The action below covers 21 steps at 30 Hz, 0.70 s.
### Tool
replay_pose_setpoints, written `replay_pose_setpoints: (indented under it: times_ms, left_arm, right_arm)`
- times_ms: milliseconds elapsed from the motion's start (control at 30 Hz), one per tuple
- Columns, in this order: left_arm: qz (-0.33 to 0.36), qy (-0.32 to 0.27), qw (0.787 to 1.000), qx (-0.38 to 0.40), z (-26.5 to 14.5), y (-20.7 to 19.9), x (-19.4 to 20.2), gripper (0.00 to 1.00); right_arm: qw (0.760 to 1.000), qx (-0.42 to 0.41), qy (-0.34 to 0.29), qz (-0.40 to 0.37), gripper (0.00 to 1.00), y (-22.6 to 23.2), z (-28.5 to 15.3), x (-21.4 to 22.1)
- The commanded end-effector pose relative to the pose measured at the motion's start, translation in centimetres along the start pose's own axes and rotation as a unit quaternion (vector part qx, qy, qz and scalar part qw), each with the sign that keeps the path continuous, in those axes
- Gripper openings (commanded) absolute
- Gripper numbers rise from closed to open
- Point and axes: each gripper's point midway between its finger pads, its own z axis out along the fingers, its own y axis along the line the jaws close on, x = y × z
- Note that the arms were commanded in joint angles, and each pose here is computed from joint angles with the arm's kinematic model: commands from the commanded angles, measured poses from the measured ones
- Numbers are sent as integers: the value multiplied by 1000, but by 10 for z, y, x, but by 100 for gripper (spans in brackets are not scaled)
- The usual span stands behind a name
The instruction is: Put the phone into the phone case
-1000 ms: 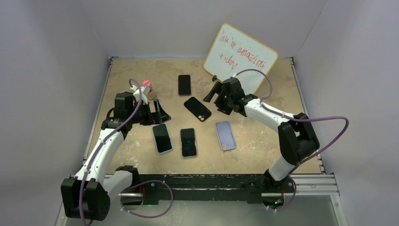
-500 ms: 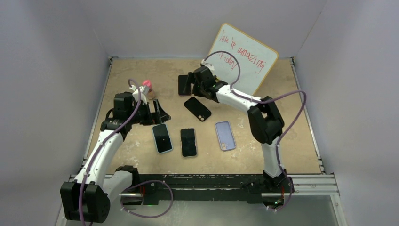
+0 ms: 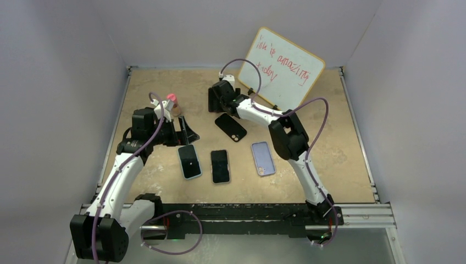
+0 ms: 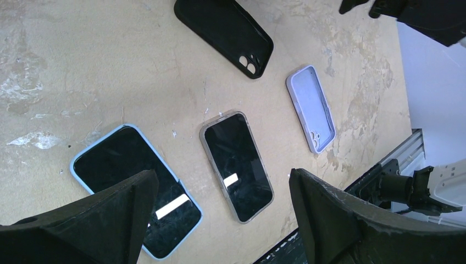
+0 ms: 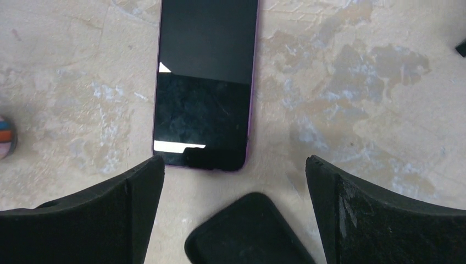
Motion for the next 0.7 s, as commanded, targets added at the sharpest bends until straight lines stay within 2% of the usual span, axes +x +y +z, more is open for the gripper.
replay_pose_setpoints:
  times_ms: [0,333,667]
  left_arm:
    - [19,-18,1000,13,-2,-4,-8,94]
    - [17,-17,1000,11,-2,-4,-7,94]
    - [16,-15,1000,11,-1,-3,-7,94]
  right_arm:
    - [999,4,-35,-22,99,8,9,-21]
    - [996,-19,-69,-48,99,26,34,-28]
    - [997,-2,-50,-66,98,28,51,-4]
